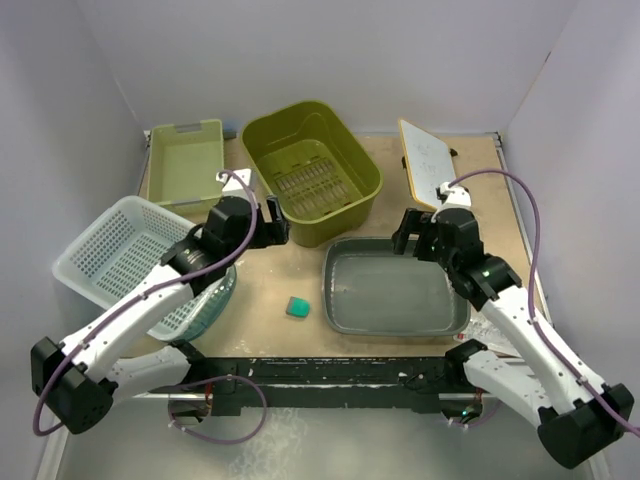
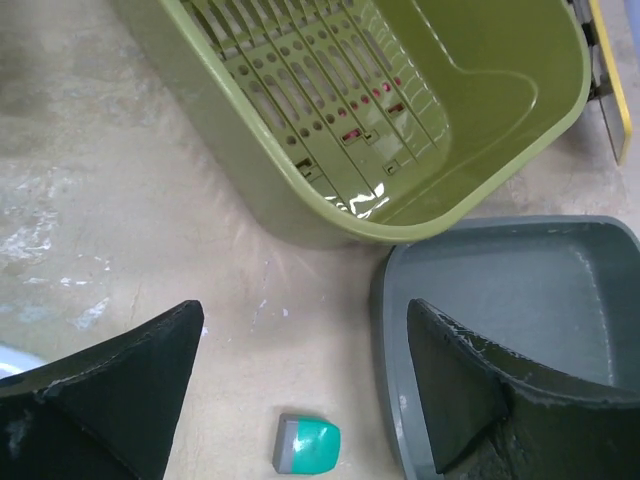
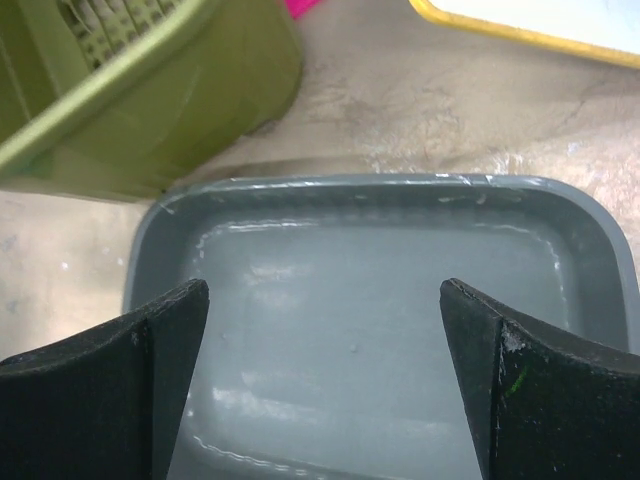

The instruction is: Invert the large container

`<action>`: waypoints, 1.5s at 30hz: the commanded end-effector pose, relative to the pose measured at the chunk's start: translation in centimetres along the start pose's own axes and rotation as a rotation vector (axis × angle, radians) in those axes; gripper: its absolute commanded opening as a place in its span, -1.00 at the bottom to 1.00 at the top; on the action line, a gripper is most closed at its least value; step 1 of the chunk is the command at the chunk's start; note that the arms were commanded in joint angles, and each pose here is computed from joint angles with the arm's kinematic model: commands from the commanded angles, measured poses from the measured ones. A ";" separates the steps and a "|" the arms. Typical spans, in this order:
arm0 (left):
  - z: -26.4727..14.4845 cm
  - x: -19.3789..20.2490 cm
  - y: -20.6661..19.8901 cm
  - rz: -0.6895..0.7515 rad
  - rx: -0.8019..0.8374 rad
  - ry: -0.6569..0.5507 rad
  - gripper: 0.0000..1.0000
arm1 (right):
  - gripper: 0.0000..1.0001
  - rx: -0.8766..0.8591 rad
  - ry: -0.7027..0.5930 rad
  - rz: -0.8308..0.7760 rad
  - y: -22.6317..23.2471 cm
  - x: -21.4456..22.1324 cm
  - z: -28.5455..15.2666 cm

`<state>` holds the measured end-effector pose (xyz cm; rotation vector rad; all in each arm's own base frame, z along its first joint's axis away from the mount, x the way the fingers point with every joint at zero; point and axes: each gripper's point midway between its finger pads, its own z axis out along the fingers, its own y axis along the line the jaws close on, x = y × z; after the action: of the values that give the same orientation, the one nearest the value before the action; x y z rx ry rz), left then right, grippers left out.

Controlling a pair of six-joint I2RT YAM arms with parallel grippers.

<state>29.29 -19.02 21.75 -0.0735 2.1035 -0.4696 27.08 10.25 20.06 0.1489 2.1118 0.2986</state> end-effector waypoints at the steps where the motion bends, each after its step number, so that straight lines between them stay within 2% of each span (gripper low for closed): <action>1: -2.8 -4.5 0.4 -0.034 -0.011 -0.193 0.61 | 1.00 0.097 0.032 -0.012 -1.3 -0.2 -0.1; 3: -3.4 -4.9 1.1 -0.021 -0.052 -0.195 0.61 | 1.00 0.170 0.039 0.040 -2.4 0.0 -0.1; 6: -4.1 -5.7 1.5 -0.041 -0.094 -0.196 0.61 | 1.00 0.176 0.078 0.055 -2.3 0.7 0.1; 8: -4.6 -6.3 0.8 -0.059 -0.063 -0.204 0.61 | 1.00 0.193 0.118 0.057 -2.5 1.6 0.4; 9: -4.9 -6.4 0.4 -0.057 -0.041 -0.208 0.61 | 1.00 0.174 0.098 0.034 -1.9 0.4 0.4; 13: -5.4 -6.8 0.7 -0.037 -0.048 -0.227 0.61 | 0.99 0.048 0.180 0.056 1.4 2.0 1.1; 16: -5.6 -7.4 1.6 -0.053 -0.109 -0.239 0.61 | 0.99 0.117 0.149 0.030 4.3 3.6 0.4; 22: -6.9 -9.1 3.7 -0.123 -0.300 -0.235 0.61 | 1.00 0.084 0.250 -0.051 11.7 8.0 1.0; 25: -8.2 -9.9 5.8 -0.159 -0.405 -0.304 0.59 | 1.00 0.152 0.225 -0.067 13.1 9.2 0.8; 28: -8.5 -10.2 6.2 -0.208 -0.382 -0.343 0.56 | 0.94 0.171 0.220 -0.063 14.1 10.9 2.0; 31: -7.9 -9.8 6.0 -0.220 -0.361 -0.329 0.55 | 0.81 0.185 0.267 -0.086 14.7 12.8 3.2; 39: -6.9 -8.7 6.2 -0.172 -0.382 -0.279 0.55 | 0.27 0.204 0.326 -0.119 15.1 15.9 5.1; 43: -6.7 -8.4 6.1 -0.168 -0.375 -0.267 0.55 | 0.17 0.198 0.324 -0.111 15.5 16.1 5.4; 45: -6.5 -8.3 6.0 -0.165 -0.372 -0.261 0.55 | 0.05 0.204 0.326 -0.109 15.6 16.2 5.6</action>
<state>29.01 -9.40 29.18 -0.4987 1.9200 -0.1341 21.95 28.67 6.89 0.0406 2.5075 -0.0005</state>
